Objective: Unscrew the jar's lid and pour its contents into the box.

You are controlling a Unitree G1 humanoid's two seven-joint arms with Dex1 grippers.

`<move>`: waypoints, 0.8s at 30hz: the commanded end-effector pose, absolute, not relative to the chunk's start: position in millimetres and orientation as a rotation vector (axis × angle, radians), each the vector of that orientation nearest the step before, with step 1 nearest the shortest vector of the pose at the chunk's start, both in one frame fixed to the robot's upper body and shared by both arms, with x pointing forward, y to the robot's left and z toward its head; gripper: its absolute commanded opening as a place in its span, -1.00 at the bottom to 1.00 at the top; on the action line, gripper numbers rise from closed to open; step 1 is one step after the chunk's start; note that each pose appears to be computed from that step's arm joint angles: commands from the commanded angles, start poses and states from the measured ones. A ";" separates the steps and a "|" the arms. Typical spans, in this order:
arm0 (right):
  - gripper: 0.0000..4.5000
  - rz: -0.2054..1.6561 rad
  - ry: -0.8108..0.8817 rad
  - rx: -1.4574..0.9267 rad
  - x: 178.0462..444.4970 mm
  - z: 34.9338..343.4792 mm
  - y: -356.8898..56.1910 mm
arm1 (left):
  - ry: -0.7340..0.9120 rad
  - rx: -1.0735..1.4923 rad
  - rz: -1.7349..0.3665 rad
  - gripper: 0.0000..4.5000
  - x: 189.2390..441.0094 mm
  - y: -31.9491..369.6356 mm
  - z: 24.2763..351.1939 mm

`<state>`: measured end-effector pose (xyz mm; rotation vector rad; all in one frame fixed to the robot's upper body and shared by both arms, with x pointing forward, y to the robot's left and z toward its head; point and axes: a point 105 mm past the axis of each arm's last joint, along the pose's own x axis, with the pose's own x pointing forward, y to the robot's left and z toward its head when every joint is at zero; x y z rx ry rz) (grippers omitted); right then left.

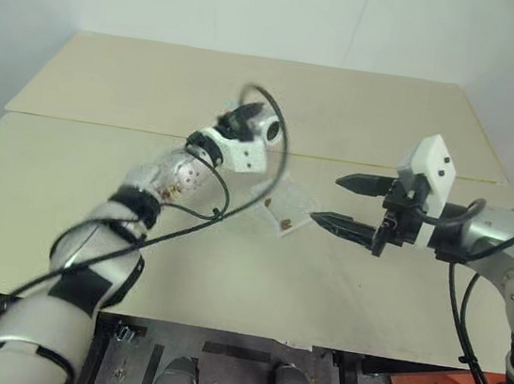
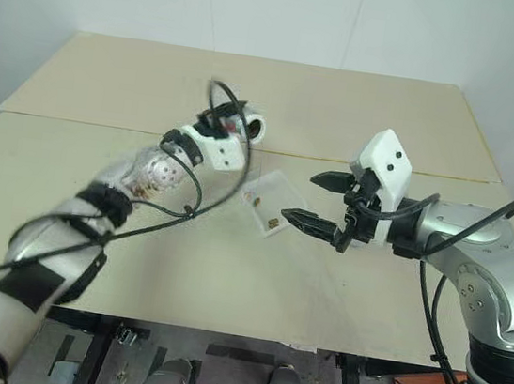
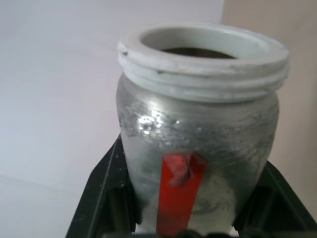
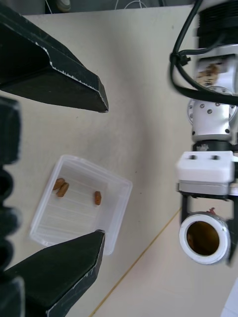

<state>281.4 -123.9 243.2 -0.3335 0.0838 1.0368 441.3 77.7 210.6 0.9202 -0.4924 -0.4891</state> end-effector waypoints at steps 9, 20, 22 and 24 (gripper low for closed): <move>0.96 1.027 -0.009 -0.342 285.9 248.8 -120.4 | -0.159 0.145 -0.609 -0.15 407.9 141.0 215.4; 0.96 1.016 -0.001 -0.340 286.4 241.9 -124.5 | -0.153 0.081 -0.485 -0.15 401.8 149.4 167.1; 0.96 1.016 0.000 -0.340 286.8 241.7 -123.5 | -0.123 0.093 -0.498 -0.15 400.9 147.7 157.0; 0.99 1.017 0.002 -0.340 287.2 241.3 -122.6 | -0.102 0.095 -0.510 0.01 399.7 147.4 151.3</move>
